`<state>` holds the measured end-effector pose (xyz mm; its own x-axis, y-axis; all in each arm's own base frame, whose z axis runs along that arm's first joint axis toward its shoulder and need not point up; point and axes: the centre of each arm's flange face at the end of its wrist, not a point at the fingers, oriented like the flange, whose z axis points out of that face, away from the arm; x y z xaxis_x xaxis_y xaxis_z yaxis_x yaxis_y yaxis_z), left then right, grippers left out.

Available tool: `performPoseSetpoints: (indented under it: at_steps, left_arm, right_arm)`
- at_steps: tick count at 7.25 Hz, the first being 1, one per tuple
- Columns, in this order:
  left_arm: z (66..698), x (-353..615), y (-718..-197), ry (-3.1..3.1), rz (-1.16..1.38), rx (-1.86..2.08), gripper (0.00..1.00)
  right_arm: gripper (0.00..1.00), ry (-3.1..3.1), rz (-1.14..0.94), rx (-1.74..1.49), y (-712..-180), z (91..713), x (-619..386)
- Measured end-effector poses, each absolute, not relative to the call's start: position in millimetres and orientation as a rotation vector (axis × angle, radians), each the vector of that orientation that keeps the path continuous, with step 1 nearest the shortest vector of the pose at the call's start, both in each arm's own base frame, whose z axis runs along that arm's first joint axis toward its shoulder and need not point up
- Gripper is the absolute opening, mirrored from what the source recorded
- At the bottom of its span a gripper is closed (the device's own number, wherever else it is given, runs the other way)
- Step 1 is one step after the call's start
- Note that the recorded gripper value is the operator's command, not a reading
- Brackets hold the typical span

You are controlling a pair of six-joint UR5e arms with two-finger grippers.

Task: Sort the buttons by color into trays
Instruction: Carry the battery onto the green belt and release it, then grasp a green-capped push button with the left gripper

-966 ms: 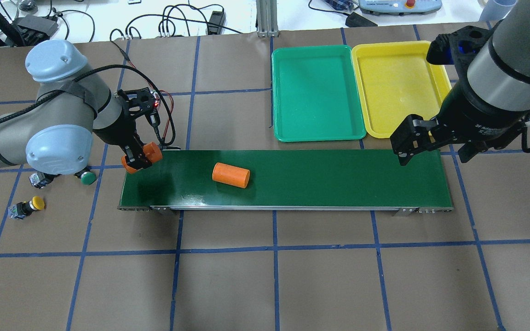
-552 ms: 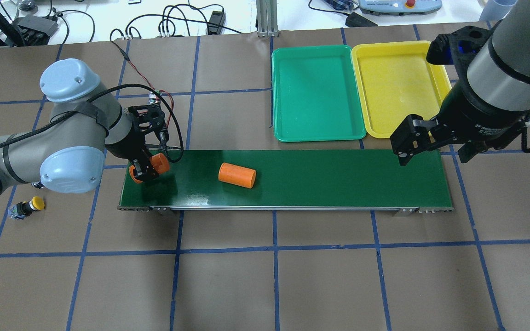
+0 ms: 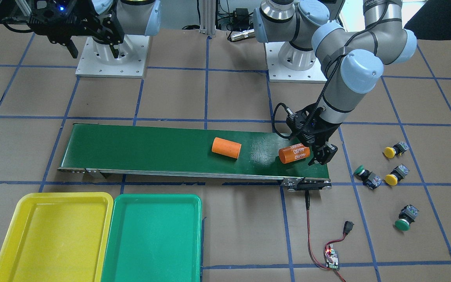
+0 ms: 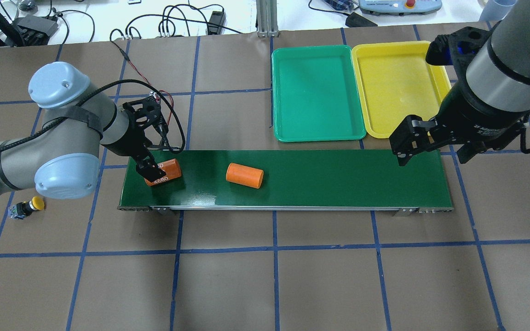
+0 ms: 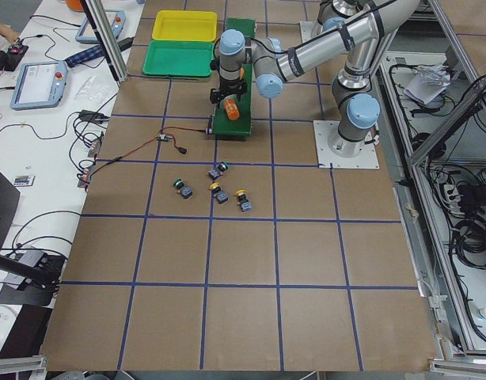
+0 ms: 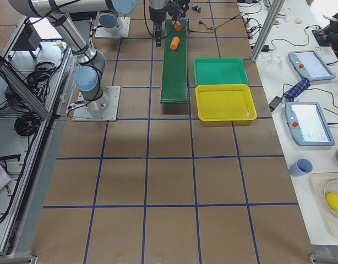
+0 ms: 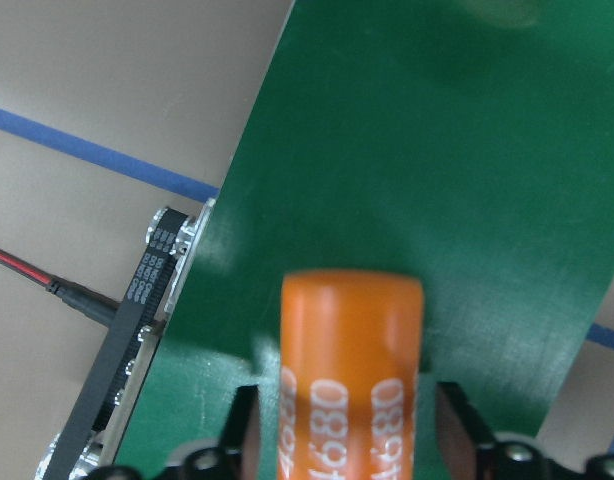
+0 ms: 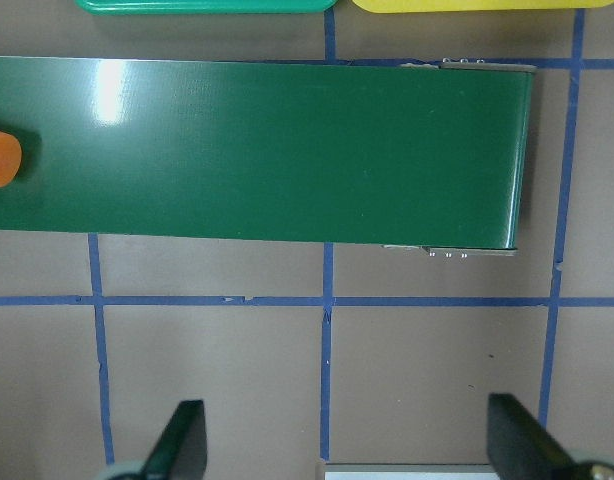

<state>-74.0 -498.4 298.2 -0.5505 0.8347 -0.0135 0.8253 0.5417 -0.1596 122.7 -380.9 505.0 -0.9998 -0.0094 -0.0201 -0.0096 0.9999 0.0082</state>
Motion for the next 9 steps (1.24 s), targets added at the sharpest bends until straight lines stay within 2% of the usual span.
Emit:
performPoseSetpoints:
  at_steps: [2,4,6,9]
  left_arm:
    - [320,9,-518,-2.869,0.266,-1.048,1.00]
    - [305,101,-514,-2.908,0.177,-0.816,1.00]
    - [292,143,-521,-2.981,0.126,-0.542,1.00]
    - [259,165,-534,-3.048,-0.013,0.244,1.00]
  right_arm:
    - [1.00,3.121,0.013,-0.015,-381,505,123]
    - [1.00,3.121,0.011,-0.017,-383,504,123]
    - [1.00,3.122,0.004,-0.020,-384,504,122]
    - [1.00,3.125,0.013,-0.024,-382,504,122]
